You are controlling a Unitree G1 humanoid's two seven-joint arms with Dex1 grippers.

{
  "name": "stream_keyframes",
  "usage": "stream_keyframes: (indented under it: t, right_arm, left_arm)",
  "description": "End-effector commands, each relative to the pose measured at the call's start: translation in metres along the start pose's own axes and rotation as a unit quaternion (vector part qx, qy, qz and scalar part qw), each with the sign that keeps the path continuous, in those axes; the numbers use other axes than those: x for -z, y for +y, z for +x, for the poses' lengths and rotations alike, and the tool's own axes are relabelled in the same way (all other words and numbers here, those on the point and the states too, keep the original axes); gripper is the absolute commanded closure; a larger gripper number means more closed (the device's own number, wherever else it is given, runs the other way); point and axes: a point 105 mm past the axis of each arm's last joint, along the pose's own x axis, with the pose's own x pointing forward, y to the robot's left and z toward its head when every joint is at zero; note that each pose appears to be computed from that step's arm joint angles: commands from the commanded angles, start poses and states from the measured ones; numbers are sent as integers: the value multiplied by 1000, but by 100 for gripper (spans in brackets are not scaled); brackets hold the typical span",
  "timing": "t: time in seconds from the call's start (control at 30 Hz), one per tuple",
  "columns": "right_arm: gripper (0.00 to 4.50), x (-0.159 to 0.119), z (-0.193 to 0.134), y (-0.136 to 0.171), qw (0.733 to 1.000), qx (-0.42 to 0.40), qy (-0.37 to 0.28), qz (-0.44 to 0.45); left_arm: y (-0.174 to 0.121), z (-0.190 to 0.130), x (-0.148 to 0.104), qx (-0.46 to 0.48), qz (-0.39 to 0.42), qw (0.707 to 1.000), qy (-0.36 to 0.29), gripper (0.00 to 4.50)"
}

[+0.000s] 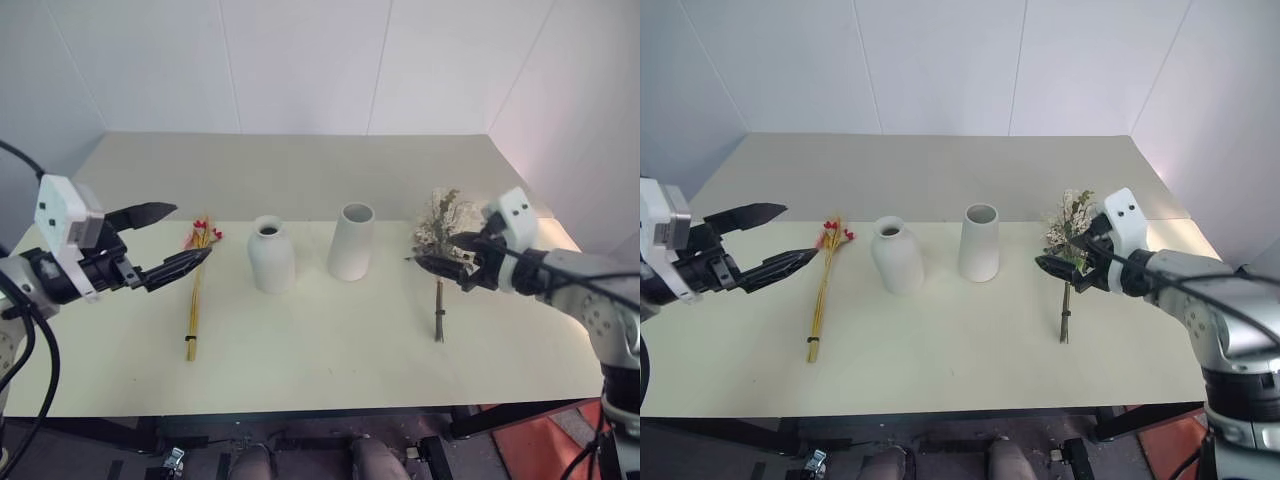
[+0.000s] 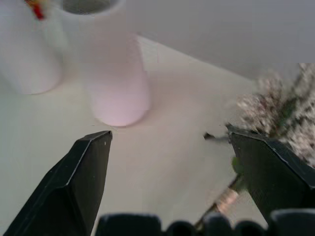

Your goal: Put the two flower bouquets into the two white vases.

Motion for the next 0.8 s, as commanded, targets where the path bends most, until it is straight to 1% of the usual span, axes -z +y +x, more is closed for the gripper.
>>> stream_keyframes:
  t: [0.03,0.13,0.33,0.37,0.43,0.53,0.6,0.63,0.67,0.73,0.77,0.8]
  right_arm:
    - [0,22,11,-14,990,81,100,62]
    - [0,38,20,-21,976,126,156,88]
    - [0,56,39,-26,958,145,212,130]
    - [18,58,43,-29,956,148,214,136]
    - [55,57,48,-33,958,156,206,124]
    - [156,52,53,-38,960,163,194,119]
    - [213,50,55,-44,959,175,182,127]
    - [260,49,55,-46,959,177,179,129]
    - [285,49,55,-47,959,177,177,131]
    - [349,44,55,-50,963,180,154,127]
    - [391,42,55,-52,964,182,145,126]
    - [420,35,54,-54,968,188,119,119]
  left_arm:
    - [-2,4,-13,19,21,999,-27,1]
    - [-2,6,-17,28,25,999,-36,1]
    - [-3,8,-20,33,24,998,-43,1]
    - [-3,8,-20,32,25,998,-42,0]
    - [-4,7,-19,31,25,998,-42,0]
    - [-6,5,-18,30,25,998,-41,0]
    - [-7,4,-17,27,23,999,-40,0]
    - [-7,3,-17,26,23,999,-39,0]
    - [-7,3,-17,25,23,999,-39,0]
    - [-7,3,-16,24,22,999,-39,0]
    - [-7,3,-16,24,21,999,-39,0]
    - [-7,3,-15,24,20,999,-39,0]
